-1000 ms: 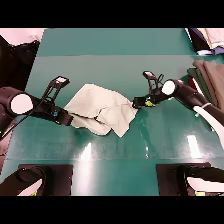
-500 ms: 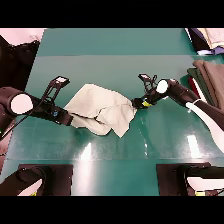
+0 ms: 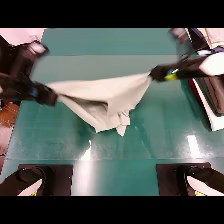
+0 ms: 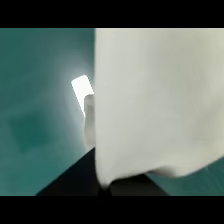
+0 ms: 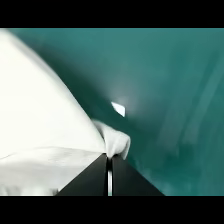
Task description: Fold the shirts.
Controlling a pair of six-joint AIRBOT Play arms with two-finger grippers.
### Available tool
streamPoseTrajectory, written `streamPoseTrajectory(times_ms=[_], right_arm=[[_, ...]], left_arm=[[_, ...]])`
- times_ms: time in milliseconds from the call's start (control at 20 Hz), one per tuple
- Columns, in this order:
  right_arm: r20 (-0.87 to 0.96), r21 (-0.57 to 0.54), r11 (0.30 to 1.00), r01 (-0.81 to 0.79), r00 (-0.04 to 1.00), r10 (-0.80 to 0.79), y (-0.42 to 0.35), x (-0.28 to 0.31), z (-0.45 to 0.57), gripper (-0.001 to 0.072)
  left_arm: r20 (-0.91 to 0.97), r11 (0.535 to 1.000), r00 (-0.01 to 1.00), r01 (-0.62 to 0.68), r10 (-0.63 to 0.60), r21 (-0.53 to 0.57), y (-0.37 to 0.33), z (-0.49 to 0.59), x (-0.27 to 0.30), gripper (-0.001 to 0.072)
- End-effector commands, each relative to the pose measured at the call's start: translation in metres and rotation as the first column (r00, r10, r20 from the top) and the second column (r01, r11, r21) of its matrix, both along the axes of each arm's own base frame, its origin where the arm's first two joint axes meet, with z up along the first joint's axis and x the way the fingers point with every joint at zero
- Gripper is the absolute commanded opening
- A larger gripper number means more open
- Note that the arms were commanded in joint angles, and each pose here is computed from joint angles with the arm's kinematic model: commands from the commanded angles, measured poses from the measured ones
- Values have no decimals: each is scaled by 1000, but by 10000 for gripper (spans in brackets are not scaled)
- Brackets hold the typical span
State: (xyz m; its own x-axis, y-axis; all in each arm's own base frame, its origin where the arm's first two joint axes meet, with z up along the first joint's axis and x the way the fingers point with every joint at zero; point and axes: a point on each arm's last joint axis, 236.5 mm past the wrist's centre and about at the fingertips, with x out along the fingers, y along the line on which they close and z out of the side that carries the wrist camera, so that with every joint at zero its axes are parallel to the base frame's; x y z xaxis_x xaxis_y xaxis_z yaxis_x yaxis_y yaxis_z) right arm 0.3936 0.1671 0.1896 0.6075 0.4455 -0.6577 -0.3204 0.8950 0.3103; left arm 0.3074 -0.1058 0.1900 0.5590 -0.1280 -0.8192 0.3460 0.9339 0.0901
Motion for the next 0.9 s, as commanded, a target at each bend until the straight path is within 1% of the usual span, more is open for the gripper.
streamPoseTrajectory(times_ms=[0,200,350,450,550,600,650,700,750,850], right_arm=[[300,54,998,39,953,-53,-37,-49,144,15],[504,85,993,84,856,-115,-68,-119,235,15],[593,96,983,156,784,-182,-92,-161,271,15],[628,103,969,224,741,-238,-108,-179,284,14],[628,103,943,315,715,-307,-127,-187,287,14],[616,96,925,368,708,-346,-137,-188,285,14],[591,81,908,412,713,-377,-146,-187,280,15],[551,61,888,456,726,-411,-157,-182,271,14],[502,51,884,464,753,-425,-161,-174,263,15],[393,54,899,434,819,-419,-163,-151,245,14]], left_arm=[[240,1000,971,-10,16,-24,19,114,-5,26],[453,990,890,7,58,-142,34,221,-45,26],[563,968,826,108,39,-226,29,273,-83,27],[603,936,797,224,-16,-271,9,288,-103,26],[611,892,787,332,-82,-308,-17,294,-117,26],[608,870,786,372,-111,-322,-28,294,-120,26],[602,861,789,388,-126,-329,-33,293,-121,26],[585,868,799,382,-139,-316,-36,284,-112,26],[562,886,813,363,-152,-287,-35,271,-100,25],[480,929,866,283,-142,-236,-31,230,-66,25]])
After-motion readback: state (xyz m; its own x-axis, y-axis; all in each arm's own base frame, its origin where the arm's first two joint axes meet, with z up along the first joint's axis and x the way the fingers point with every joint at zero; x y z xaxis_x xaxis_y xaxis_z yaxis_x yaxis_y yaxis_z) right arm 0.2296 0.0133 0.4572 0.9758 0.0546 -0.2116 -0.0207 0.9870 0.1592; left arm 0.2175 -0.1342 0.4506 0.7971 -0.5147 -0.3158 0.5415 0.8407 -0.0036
